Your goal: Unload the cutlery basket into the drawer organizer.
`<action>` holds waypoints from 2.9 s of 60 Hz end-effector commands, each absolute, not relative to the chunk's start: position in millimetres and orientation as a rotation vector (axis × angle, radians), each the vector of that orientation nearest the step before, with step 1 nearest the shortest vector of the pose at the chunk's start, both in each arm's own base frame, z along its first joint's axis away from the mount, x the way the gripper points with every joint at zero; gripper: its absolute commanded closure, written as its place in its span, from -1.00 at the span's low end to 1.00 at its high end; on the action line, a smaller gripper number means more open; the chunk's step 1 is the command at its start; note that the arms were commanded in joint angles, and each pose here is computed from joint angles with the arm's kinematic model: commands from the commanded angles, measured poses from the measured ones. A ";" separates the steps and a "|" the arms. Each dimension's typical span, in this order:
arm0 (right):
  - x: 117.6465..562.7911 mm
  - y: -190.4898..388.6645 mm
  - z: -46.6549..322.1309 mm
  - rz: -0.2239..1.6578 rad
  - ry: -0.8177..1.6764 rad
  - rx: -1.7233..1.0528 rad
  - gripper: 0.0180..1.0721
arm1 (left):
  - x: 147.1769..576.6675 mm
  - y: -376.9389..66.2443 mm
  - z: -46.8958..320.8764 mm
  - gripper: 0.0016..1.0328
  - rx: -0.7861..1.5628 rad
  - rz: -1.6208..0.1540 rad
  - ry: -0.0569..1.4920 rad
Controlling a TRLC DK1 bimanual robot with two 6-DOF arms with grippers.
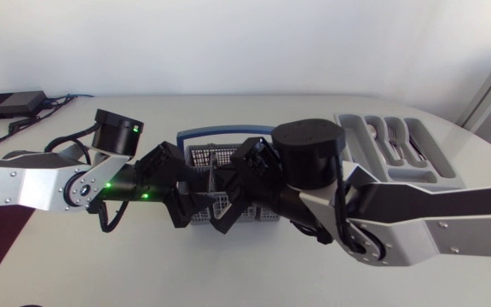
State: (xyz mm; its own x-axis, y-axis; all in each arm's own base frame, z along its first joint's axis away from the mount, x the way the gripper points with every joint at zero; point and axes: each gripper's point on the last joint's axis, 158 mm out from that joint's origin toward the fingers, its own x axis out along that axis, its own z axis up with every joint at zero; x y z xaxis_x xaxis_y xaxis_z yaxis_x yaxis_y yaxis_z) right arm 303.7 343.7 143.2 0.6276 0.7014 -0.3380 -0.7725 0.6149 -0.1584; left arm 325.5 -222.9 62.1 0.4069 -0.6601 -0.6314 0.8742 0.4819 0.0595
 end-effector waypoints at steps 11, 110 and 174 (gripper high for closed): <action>299.8 339.6 187.0 0.846 0.146 -0.306 0.89 | 321.5 -217.6 70.8 -0.65 0.387 -0.984 0.580; 334.7 -38.7 60.0 0.593 0.648 -0.865 0.89 | 310.2 -169.3 117.2 -0.70 0.422 -0.849 0.670; 359.5 -125.2 68.5 0.376 0.668 -1.008 -0.63 | 313.9 -133.0 109.1 -0.70 0.427 -0.772 0.678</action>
